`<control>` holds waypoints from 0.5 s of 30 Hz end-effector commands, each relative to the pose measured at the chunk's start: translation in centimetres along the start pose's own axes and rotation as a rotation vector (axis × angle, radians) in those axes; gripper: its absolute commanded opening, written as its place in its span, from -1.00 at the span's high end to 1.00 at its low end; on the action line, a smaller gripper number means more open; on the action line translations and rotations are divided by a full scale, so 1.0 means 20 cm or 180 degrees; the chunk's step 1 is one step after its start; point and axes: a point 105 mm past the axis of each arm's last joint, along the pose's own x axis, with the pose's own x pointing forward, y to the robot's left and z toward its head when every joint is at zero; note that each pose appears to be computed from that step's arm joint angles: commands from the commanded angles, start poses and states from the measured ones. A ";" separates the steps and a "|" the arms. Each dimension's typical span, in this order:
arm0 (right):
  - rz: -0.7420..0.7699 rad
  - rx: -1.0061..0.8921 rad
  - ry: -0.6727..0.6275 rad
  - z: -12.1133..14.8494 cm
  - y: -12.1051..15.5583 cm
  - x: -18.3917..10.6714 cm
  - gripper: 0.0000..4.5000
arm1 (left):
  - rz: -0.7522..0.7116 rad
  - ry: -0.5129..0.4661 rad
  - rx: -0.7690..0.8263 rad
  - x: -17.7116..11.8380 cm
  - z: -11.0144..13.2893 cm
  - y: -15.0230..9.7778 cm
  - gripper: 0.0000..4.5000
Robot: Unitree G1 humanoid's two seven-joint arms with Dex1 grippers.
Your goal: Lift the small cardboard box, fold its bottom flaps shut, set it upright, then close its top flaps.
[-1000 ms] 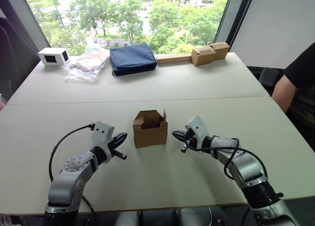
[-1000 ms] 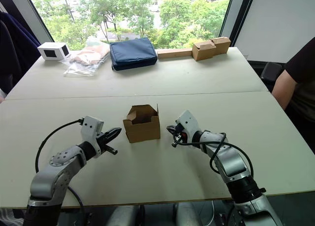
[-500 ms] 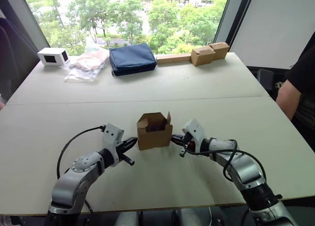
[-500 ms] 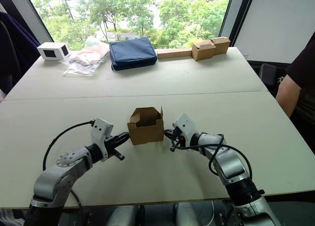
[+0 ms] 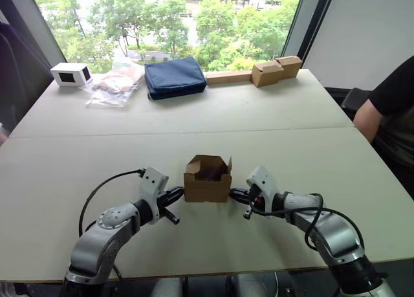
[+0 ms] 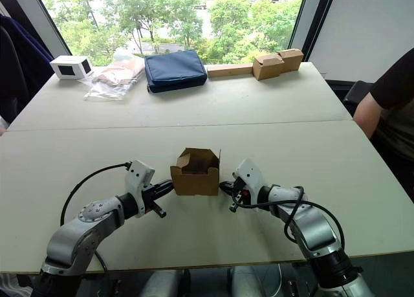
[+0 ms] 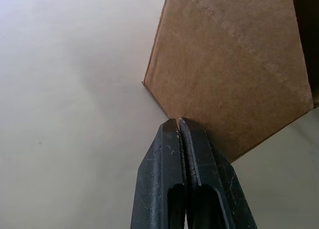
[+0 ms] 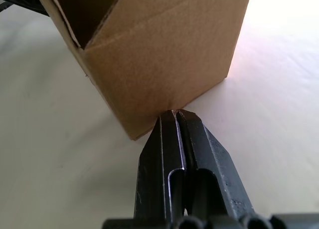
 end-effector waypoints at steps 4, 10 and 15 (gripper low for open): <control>-0.0009 -0.0105 -0.0158 0.08 0.00 -0.02 1.00 | -0.0286 -0.0049 0.0005 0.01 0.03 -0.09 0.98; -0.0019 -0.0145 -0.0148 0.08 -0.01 -0.02 1.00 | -0.0306 -0.0041 -0.0012 0.01 0.03 -0.09 0.98; 0.0011 -0.0157 -0.0128 0.08 0.00 -0.02 1.00 | -0.0181 -0.0097 -0.0091 0.00 0.04 -0.05 0.98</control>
